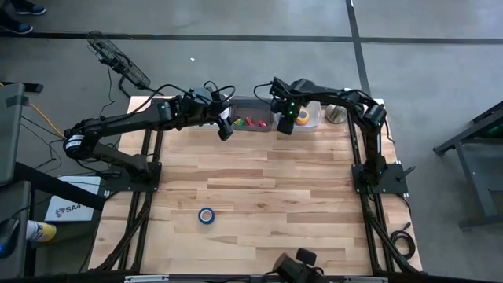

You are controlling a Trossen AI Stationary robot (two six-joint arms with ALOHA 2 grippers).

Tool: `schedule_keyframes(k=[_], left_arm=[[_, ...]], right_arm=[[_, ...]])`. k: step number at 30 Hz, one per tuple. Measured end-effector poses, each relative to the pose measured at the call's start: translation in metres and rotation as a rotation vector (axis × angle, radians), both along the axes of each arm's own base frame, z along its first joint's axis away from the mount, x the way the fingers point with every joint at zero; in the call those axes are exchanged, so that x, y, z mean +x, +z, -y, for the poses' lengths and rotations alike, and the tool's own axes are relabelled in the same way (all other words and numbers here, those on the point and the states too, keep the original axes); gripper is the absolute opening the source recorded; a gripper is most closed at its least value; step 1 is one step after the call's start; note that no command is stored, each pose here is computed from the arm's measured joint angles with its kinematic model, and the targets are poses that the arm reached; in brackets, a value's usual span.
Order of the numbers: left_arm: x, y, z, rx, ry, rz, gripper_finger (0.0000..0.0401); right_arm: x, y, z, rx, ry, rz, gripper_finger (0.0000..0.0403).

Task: Pick and place Stapler, Stapler remover, tape
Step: Put the violet tape into the right white bin, then put the blue tape into the right white bin

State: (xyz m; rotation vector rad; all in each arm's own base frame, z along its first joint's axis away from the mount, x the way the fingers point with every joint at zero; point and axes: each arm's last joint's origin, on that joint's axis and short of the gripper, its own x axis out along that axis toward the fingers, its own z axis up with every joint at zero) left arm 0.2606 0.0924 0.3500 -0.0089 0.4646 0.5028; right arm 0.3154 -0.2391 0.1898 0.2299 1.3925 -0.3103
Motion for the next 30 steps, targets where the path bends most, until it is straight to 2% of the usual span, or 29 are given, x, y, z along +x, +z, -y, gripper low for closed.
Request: schedule_keyframes(k=[10,23,30], left_arm=[[-0.001,-0.001,0.0,-0.008,0.002,-0.014,0.0254],[-0.004,-0.003,0.001,-0.019,0.003,-0.043,0.0254],[-0.02,0.001,0.006,-0.099,0.049,-0.053,0.0254]], right_arm=[[-0.008,0.004,0.007,0.005,-0.077,0.004,0.0202],[-0.015,0.035,0.003,-0.072,-0.127,0.059,0.0207],[-0.024,0.067,-0.005,-0.093,-0.204,0.153,0.0207]])
